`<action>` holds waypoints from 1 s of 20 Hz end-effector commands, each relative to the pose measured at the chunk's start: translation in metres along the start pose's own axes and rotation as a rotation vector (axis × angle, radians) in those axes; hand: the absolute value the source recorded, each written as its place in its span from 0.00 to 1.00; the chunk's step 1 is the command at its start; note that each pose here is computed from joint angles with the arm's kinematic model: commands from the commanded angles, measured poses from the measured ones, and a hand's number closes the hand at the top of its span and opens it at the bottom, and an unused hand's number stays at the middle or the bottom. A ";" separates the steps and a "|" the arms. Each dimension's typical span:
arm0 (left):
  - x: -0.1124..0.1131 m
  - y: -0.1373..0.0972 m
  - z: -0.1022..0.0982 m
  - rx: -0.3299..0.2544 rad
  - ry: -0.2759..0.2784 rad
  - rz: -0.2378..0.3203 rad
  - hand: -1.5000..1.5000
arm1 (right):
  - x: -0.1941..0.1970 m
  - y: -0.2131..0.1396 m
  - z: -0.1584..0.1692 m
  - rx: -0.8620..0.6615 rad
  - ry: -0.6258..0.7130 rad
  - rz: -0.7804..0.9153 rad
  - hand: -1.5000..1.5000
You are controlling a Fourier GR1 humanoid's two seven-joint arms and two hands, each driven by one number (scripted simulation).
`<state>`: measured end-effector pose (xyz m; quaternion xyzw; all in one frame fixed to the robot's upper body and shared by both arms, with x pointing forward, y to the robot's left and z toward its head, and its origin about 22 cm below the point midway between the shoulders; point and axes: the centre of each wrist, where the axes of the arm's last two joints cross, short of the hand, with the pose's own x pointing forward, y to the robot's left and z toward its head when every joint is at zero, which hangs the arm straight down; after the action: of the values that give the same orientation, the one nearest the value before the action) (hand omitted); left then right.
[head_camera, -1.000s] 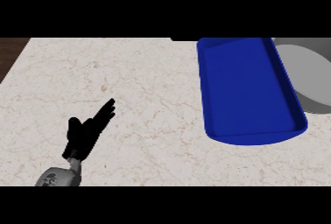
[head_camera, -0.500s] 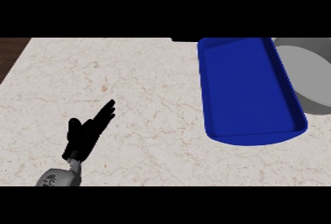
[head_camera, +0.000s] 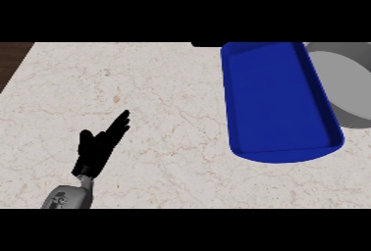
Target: Pick the can from the tray and place it in the pot
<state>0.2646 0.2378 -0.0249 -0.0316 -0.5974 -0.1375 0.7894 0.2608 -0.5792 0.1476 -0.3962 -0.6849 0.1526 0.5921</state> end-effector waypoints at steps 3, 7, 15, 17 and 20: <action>0.010 0.012 0.002 -0.013 0.007 -0.014 0.50 | 0.047 0.019 -0.047 0.071 0.024 0.122 1.00; -0.002 -0.002 0.008 -0.043 -0.008 -0.011 0.50 | 0.066 0.030 -0.066 0.112 0.050 0.186 1.00; 0.009 -0.014 0.001 -0.044 -0.009 -0.026 0.50 | 0.073 0.082 -0.078 0.182 0.077 0.489 1.00; 0.007 -0.014 -0.003 -0.046 -0.002 -0.007 0.50 | 0.088 0.095 -0.087 0.199 0.094 0.605 1.00; 0.009 -0.015 -0.008 -0.066 -0.022 -0.019 0.50 | 0.101 0.127 -0.095 0.249 0.151 0.709 1.00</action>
<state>0.2679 0.2251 -0.0181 -0.0456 -0.6007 -0.1564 0.7827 0.3773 -0.4787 0.1654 -0.5147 -0.4910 0.3614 0.6029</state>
